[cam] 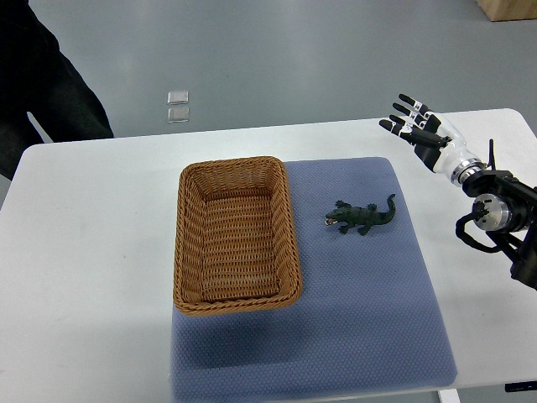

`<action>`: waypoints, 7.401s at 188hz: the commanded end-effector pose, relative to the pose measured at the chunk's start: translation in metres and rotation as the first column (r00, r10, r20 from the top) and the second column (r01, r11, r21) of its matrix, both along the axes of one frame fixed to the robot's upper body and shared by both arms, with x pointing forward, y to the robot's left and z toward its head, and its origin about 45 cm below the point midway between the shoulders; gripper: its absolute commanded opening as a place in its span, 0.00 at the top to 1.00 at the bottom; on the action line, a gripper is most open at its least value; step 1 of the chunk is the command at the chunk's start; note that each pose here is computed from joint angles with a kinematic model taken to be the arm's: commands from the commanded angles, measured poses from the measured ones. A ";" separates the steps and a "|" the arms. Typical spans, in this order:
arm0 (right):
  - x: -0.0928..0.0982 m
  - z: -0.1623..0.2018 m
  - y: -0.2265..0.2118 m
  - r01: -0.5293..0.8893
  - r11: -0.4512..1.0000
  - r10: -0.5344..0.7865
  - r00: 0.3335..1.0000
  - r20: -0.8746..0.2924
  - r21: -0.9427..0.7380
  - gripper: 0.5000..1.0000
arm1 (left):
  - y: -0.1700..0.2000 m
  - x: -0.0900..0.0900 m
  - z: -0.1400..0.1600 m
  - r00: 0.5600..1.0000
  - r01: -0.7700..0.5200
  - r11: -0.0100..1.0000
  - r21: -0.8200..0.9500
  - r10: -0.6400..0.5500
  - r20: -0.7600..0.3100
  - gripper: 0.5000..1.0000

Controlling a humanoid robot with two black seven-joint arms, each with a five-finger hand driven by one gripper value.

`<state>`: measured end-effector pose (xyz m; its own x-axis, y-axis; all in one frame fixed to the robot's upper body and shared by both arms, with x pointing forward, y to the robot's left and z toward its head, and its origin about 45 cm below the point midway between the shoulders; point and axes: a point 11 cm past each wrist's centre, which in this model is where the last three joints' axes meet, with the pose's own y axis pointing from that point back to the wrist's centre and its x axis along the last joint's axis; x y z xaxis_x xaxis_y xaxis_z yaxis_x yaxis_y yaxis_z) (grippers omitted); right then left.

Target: Place crocodile in brown basket with right hand

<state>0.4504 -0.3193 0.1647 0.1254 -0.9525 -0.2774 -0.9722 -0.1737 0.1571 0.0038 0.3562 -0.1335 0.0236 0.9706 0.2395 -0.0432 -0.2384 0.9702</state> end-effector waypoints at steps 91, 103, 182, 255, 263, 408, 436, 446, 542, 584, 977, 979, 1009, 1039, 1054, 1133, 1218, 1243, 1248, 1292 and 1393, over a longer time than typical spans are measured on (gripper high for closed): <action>-0.001 0.002 0.000 0.010 1.000 -0.011 0.999 0.041 0.009 0.15 | 0.000 0.001 0.000 1.000 0.000 1.000 -0.001 0.000 0.001 0.00; -0.001 0.002 -0.001 0.012 1.000 -0.012 0.999 0.043 0.008 0.15 | 0.000 0.001 0.000 1.000 0.000 1.000 0.000 0.000 0.001 0.00; -0.001 0.001 0.000 0.006 1.000 -0.006 0.999 0.033 0.011 0.15 | 0.000 0.001 0.000 1.000 -0.001 1.000 0.002 0.001 0.002 0.00; -0.003 -0.003 0.005 -0.092 0.995 0.093 0.994 -0.056 0.027 0.15 | 0.001 0.001 0.000 1.000 -0.001 1.000 0.005 0.001 0.002 0.00; -0.003 -0.003 0.005 -0.094 0.995 0.095 0.994 -0.057 0.028 0.16 | 0.001 0.001 0.000 1.000 -0.001 1.000 0.005 0.001 0.002 0.00; -0.004 0.003 0.002 -0.115 0.993 0.115 0.993 0.015 -0.029 0.15 | 0.001 0.000 0.000 1.000 0.000 1.000 0.005 0.000 0.000 0.00; -0.005 0.011 0.003 -0.204 0.974 0.208 0.977 0.037 -0.097 0.15 | 0.000 0.000 0.000 1.000 0.000 1.000 0.003 0.000 0.000 0.00; -0.007 0.014 0.003 -0.253 0.954 0.263 0.964 0.048 -0.161 0.15 | 0.001 0.000 0.000 1.000 -0.002 1.000 0.005 0.002 0.000 0.00; -0.022 0.049 0.053 -0.530 0.317 0.782 0.615 -0.099 -0.787 0.15 | 0.002 0.000 0.000 1.000 -0.002 1.000 0.009 0.002 0.000 0.00; -0.021 0.051 0.065 -0.508 0.076 0.824 0.516 -0.233 -0.858 0.15 | 0.002 0.000 0.000 1.000 -0.002 1.000 0.009 0.002 0.000 0.00; -0.029 0.006 0.063 -0.275 -0.413 0.790 0.366 -0.492 -0.868 0.56 | 0.001 0.002 0.000 1.000 0.004 1.000 0.007 -0.004 0.003 0.00; -0.029 0.006 0.063 -0.275 -0.413 0.790 0.366 -0.492 -0.868 0.58 | 0.001 0.002 0.000 1.000 0.005 1.000 0.007 -0.005 0.003 0.00; -0.028 0.007 0.062 -0.268 -0.412 0.791 0.369 -0.488 -0.871 0.77 | 0.001 0.003 0.000 1.000 0.004 1.000 0.007 -0.004 0.005 0.00; -0.024 0.013 0.064 -0.251 -0.412 0.793 0.374 -0.480 -0.876 0.98 | 0.001 0.003 0.000 1.000 0.004 1.000 0.007 -0.004 0.005 0.00; -0.023 0.015 0.065 -0.241 -0.409 0.796 0.378 -0.473 -0.880 1.00 | 0.001 0.003 0.000 1.000 0.004 1.000 0.007 -0.004 0.005 0.00; -0.011 0.035 0.068 -0.181 -0.380 0.810 0.410 -0.420 -0.907 1.00 | 0.001 0.003 0.000 1.000 0.001 1.000 0.006 -0.001 0.006 0.00; 0.004 0.065 0.078 -0.136 -0.345 0.824 0.431 -0.369 -0.929 1.00 | 0.001 0.005 0.000 1.000 0.003 1.000 0.007 -0.003 0.008 0.00; 0.008 0.077 0.087 -0.117 -0.324 0.837 0.428 -0.342 -0.939 1.00 | 0.001 0.006 0.000 1.000 0.004 1.000 0.007 -0.004 0.010 0.00; 0.010 0.083 0.090 -0.108 -0.315 0.841 0.430 -0.330 -0.943 1.00 | 0.001 0.006 0.000 1.000 0.004 1.000 0.007 -0.004 0.010 0.00; 0.014 0.106 0.118 -0.063 -0.286 0.874 0.393 -0.287 -0.956 1.00 | 0.001 0.007 0.001 1.000 0.004 1.000 0.007 -0.004 0.011 0.00; -0.025 0.123 0.263 0.018 -0.218 0.972 0.096 -0.215 -0.976 1.00 | 0.001 0.007 0.001 1.000 0.003 1.000 0.006 -0.003 0.011 0.00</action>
<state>0.4381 -0.0846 0.2936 0.2732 0.2983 0.9145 -0.3131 -0.8714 0.3778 0.0107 0.3569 -0.1330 0.0261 0.9689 0.2462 -0.0549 -0.2445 0.9681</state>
